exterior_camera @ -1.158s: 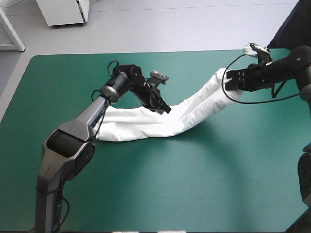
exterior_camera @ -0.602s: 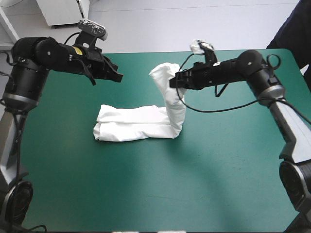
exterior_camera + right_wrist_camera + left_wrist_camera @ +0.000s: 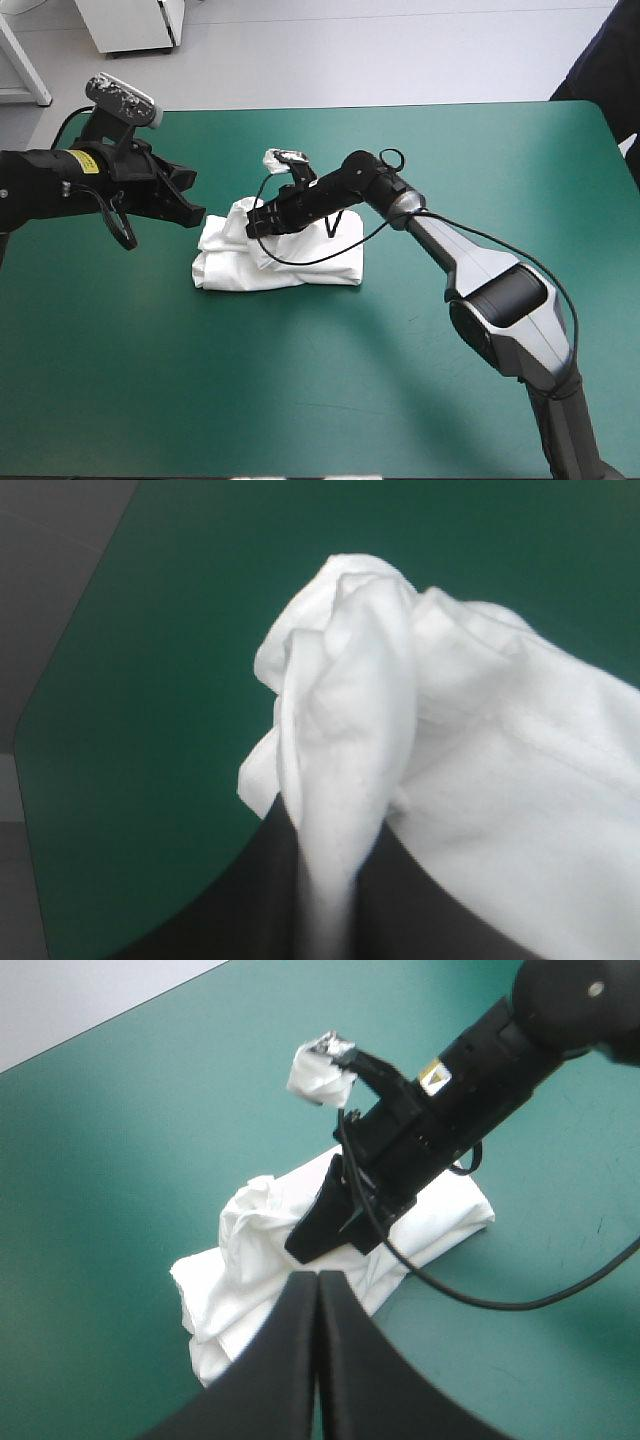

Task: Fold the cloth

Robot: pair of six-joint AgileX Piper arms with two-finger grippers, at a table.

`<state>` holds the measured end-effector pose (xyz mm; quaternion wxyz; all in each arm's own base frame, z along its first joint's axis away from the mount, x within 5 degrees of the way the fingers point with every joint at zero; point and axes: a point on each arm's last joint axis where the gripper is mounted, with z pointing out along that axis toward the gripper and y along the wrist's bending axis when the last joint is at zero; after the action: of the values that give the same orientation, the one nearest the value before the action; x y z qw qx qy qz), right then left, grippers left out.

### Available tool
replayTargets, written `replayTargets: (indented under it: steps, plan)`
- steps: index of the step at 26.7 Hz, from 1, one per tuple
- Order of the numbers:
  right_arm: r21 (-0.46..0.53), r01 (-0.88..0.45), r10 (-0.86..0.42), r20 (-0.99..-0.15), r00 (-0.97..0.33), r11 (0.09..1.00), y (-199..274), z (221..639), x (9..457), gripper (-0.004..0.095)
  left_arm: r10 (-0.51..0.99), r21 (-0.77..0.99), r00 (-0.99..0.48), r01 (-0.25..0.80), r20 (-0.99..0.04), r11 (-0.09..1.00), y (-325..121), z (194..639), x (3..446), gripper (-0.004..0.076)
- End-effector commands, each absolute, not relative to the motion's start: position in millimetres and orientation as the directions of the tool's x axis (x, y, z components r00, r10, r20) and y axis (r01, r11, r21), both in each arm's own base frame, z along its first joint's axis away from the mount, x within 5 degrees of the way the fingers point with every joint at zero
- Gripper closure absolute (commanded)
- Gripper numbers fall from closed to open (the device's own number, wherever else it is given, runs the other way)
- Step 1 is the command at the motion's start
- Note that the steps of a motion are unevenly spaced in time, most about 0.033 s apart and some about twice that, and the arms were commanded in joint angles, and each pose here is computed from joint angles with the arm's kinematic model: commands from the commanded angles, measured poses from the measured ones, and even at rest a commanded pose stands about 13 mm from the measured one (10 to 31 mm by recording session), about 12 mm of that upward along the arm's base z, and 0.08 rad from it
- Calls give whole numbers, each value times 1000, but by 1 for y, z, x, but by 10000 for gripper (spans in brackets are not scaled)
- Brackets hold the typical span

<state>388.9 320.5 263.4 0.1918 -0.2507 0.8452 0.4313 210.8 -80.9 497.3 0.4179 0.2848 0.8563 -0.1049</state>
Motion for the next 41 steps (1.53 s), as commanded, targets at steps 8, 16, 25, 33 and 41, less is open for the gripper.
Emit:
replayTargets:
  steps: [8, 16, 25, 33, 41]
  plan:
    - [537, -750, -321, -684, -655, 387, 323, 333, 385, 528, 383, 51, -473, 575, -793, 816, -77, 508, 194, 746]
    - [353, -702, -378, -650, -659, 618, 274, 369, 398, 384, 375, 61, -447, 575, -812, 816, -74, 515, 182, 746]
    - [245, -588, -337, -627, -702, 771, 213, 395, 390, 384, 358, 70, -408, 572, -840, 817, -68, 525, 161, 746]
    - [219, -497, -355, -472, -807, 839, 168, 367, 359, 384, 335, 55, -411, 560, -848, 827, -67, 527, 156, 745]
    - [306, -495, -356, -411, -839, 813, 178, 327, 370, 383, 340, 60, -407, 563, -848, 825, -67, 527, 156, 608]
